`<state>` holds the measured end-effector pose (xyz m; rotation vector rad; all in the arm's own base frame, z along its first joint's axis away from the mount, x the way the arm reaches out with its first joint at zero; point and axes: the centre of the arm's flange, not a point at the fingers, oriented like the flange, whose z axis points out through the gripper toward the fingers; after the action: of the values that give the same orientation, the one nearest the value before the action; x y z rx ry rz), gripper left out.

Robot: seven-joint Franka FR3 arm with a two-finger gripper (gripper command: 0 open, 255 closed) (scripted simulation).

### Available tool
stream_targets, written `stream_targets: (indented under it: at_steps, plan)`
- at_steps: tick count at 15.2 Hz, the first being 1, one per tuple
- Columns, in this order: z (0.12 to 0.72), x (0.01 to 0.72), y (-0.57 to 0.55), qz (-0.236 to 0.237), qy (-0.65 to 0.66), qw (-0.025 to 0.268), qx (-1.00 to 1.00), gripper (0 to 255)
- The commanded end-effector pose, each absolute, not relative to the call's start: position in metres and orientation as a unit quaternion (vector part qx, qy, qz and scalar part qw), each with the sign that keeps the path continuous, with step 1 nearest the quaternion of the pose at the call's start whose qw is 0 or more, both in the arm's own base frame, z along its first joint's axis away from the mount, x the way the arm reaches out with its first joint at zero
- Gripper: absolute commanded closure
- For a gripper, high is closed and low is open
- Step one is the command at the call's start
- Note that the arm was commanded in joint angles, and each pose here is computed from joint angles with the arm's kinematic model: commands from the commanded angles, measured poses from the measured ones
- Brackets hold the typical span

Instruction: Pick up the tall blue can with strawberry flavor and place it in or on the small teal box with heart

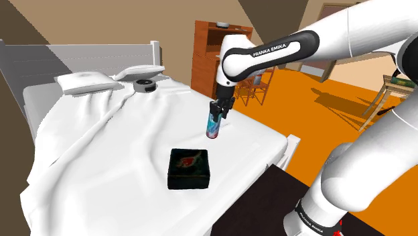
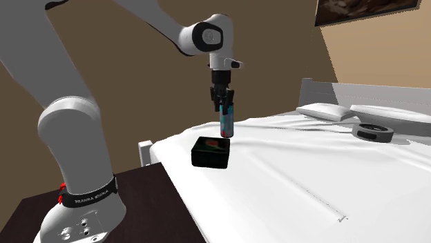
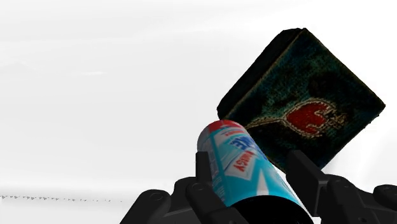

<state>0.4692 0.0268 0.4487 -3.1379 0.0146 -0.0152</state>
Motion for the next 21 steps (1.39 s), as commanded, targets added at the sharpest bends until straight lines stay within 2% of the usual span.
stream_targets:
  at_steps: [1, 9, 10, 21]
  plan:
    - [0.458, 0.473, 0.053, -0.005, 0.005, 0.002, -1.0, 255]
    - [0.48, 0.479, 0.13, -0.005, 0.004, 0.002, -1.0, 255]
    - [0.48, 0.479, 0.13, -0.005, 0.004, 0.002, -1.0, 0]
    - [0.351, 0.529, 0.136, -0.06, -0.26, -0.022, -0.964, 0]
